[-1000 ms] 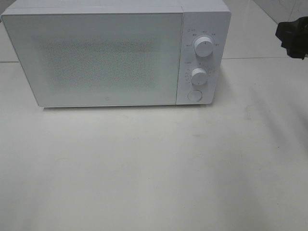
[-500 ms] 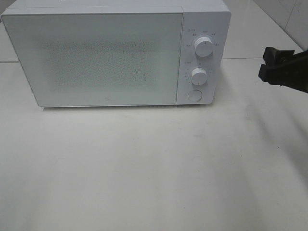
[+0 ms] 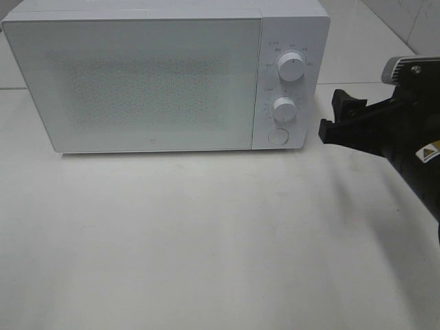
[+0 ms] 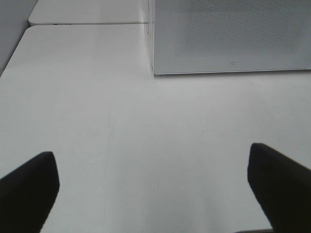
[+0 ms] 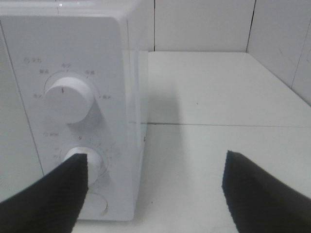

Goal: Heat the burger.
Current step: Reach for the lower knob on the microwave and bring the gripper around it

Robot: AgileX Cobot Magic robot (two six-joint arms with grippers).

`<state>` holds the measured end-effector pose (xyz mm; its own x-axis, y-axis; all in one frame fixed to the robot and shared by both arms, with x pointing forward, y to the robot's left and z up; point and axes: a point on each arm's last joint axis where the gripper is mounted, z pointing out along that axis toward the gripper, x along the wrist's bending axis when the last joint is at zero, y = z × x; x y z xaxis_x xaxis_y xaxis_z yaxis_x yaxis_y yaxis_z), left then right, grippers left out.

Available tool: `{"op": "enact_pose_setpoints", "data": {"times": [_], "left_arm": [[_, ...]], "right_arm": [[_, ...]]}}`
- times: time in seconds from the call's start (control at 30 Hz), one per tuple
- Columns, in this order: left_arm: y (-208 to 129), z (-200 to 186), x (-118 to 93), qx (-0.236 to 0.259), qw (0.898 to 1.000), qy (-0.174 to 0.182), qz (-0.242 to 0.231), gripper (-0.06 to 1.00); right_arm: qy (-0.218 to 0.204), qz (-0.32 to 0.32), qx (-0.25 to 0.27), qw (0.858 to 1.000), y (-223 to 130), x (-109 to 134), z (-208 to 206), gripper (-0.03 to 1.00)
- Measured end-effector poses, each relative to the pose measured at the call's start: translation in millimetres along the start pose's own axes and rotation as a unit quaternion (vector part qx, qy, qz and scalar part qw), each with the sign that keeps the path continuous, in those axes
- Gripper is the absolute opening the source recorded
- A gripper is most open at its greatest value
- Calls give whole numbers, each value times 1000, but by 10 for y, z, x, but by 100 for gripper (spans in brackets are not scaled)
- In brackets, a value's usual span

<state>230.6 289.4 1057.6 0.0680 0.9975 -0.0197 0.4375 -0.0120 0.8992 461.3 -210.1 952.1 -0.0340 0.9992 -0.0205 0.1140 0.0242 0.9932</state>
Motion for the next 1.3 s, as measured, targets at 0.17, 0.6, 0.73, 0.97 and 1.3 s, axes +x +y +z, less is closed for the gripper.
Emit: {"op": "enact_pose_setpoints", "data": {"times": [0.17, 0.6, 0.73, 0.97, 1.3], "left_arm": [[0, 0, 0, 0, 1000, 0, 0, 98], [0, 0, 0, 0, 1000, 0, 0, 98], [0, 0, 0, 0, 1000, 0, 0, 98], [0, 0, 0, 0, 1000, 0, 0, 98], [0, 0, 0, 0, 1000, 0, 0, 98]], "right_arm": [[9, -10, 31, 999, -171, 154, -9, 75], [5, -25, 44, 999, -277, 471, 182, 75], [4, -25, 44, 999, -296, 525, 250, 75], [2, -19, 39, 999, -324, 662, 421, 75], [2, -16, 39, 999, -421, 813, 610, 75]]}}
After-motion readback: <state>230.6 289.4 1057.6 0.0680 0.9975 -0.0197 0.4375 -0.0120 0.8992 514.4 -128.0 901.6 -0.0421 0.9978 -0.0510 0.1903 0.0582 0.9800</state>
